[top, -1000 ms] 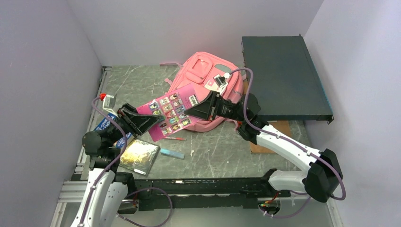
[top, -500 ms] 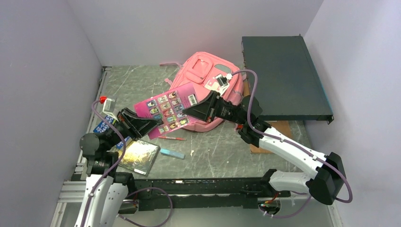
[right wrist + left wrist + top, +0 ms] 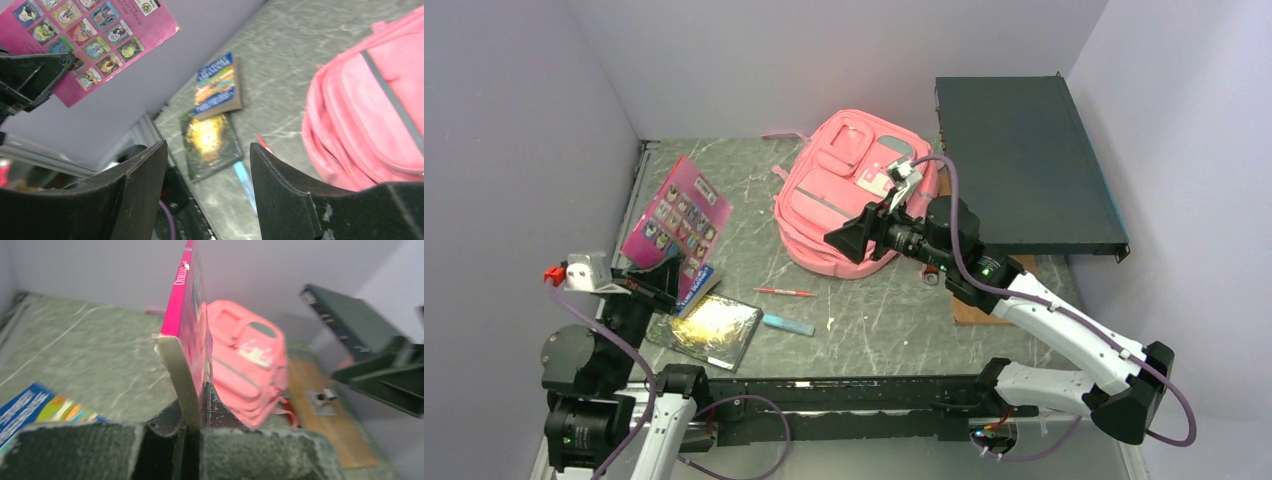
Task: Pack the student bag
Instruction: Pick up the book from the center of the board, then place the book in the student bag.
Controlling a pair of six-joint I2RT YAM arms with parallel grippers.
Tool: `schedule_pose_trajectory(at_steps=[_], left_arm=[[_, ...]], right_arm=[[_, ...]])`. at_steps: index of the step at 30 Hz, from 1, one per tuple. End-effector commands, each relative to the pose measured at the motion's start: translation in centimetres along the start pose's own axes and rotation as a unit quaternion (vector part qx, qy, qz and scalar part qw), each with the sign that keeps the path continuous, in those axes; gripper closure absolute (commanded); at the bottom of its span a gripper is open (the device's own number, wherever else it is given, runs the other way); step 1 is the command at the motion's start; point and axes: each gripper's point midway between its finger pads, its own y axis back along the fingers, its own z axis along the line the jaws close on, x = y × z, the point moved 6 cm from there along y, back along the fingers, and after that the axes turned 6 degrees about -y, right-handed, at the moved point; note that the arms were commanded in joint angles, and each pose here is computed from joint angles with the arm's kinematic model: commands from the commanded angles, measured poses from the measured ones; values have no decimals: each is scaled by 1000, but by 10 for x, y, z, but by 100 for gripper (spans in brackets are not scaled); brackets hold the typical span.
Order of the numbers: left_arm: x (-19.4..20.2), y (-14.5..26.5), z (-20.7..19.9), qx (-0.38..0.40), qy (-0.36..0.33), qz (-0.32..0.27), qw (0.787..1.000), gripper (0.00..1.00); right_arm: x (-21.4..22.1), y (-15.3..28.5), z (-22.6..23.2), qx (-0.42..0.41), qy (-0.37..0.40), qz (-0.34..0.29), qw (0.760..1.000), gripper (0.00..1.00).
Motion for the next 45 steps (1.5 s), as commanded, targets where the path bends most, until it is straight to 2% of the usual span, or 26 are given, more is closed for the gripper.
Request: schedule_pose_trajectory(at_steps=[1,4,6,11,16,22,27,32,36,40,45], left_arm=[[50,7,51,-148,-49,65,986,100],[72,0,57,-147,-32,77,986,100],[85,-6,60,-146,-27,90,985,100],[102,-15,66,-146,-32,134,980,100],[105,-22,65,-133,-42,154,978,100],[106,-24,63,-119,-39,156,980,100],[105,-22,63,-118,-40,143,982,100],[106,-25,63,-113,-39,149,982,100],[108,-28,63,-109,-37,156,981,100],[108,-28,64,-110,-37,157,981,100],[108,-29,64,-106,-36,154,982,100]], right_arm=[[13,-5,-27,110,101,40,988,36],[29,-22,-44,162,143,79,973,50],[41,-35,-55,198,170,111,959,54],[69,-72,-81,251,247,164,921,51],[91,-113,-112,317,278,211,882,51],[102,-140,-123,321,295,222,872,54],[104,-146,-139,361,318,223,848,48],[113,-152,-154,363,323,224,845,47],[120,-158,-168,366,319,227,844,52],[120,-160,-175,383,317,220,839,71],[115,-160,-173,385,312,209,843,73]])
